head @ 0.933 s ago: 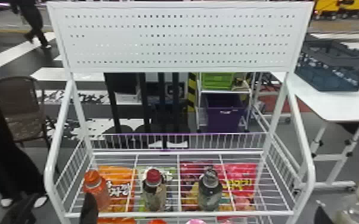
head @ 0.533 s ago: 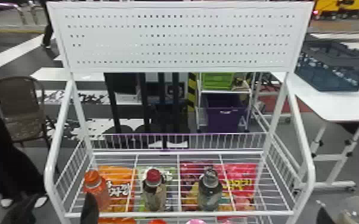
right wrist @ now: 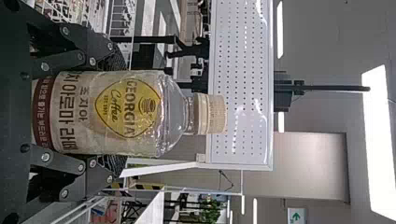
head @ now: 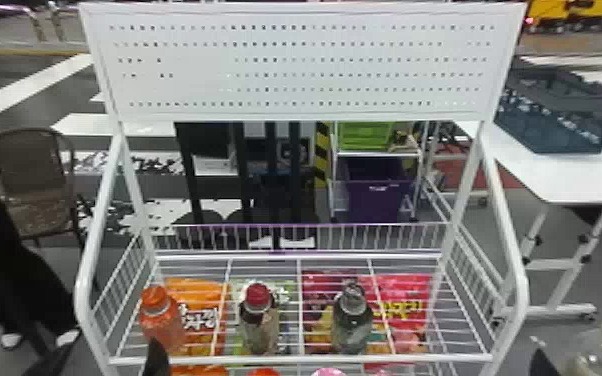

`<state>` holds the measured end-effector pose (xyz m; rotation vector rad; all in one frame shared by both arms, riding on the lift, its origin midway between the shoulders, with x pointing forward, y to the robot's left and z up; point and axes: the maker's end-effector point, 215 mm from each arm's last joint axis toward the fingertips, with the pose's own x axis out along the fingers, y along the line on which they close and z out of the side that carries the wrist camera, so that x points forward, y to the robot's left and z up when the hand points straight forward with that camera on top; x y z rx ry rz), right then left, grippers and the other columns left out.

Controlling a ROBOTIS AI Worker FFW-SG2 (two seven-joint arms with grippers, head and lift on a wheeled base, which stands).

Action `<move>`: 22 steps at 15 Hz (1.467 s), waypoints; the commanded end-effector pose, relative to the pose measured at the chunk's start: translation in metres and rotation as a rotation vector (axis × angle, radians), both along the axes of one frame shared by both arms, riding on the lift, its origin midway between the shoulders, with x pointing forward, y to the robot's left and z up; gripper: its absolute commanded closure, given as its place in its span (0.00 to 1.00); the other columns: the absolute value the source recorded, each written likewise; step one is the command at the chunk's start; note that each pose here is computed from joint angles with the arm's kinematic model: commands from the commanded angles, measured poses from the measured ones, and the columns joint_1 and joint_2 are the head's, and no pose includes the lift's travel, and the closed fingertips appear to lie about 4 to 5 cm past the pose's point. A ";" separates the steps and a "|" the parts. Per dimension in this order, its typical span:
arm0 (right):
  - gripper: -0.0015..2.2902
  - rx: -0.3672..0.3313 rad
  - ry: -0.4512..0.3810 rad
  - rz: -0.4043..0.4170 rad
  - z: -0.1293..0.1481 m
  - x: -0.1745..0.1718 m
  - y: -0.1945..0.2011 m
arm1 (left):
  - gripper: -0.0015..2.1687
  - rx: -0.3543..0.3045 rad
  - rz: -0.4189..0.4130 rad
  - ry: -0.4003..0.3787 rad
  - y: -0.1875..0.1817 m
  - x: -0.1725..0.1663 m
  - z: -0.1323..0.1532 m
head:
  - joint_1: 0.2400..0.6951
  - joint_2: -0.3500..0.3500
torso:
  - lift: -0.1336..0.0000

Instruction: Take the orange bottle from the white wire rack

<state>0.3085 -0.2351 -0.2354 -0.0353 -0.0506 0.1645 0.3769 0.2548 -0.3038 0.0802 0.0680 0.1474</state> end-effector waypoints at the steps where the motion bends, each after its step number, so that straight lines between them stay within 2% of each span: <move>1: 0.42 0.001 0.001 -0.001 -0.001 0.000 0.000 | 0.04 -0.011 -0.005 0.028 -0.004 0.003 -0.032 | 0.57 0.50 | 1.00; 6: 0.42 -0.001 0.011 -0.002 -0.004 0.002 -0.001 | 0.04 -0.016 -0.018 0.105 -0.015 0.020 -0.097 | 0.57 0.50 | 1.00; 8: 0.42 -0.002 0.015 -0.003 -0.006 0.002 -0.002 | 0.04 -0.048 -0.015 0.069 -0.011 0.029 -0.106 | 0.57 0.50 | 1.00; 10: 0.42 -0.004 0.023 -0.005 -0.008 0.003 -0.002 | 0.04 -0.050 -0.016 0.063 -0.012 0.040 -0.120 | 0.57 0.50 | 1.00; 15: 0.42 -0.007 0.043 -0.006 -0.014 0.006 -0.003 | 0.04 -0.079 -0.023 0.014 -0.004 0.079 -0.131 | 0.57 0.50 | 1.00; 22: 0.42 -0.019 0.059 -0.014 -0.017 0.007 -0.008 | 0.04 -0.058 -0.006 -0.009 0.017 0.139 -0.127 | 0.57 0.50 | 1.00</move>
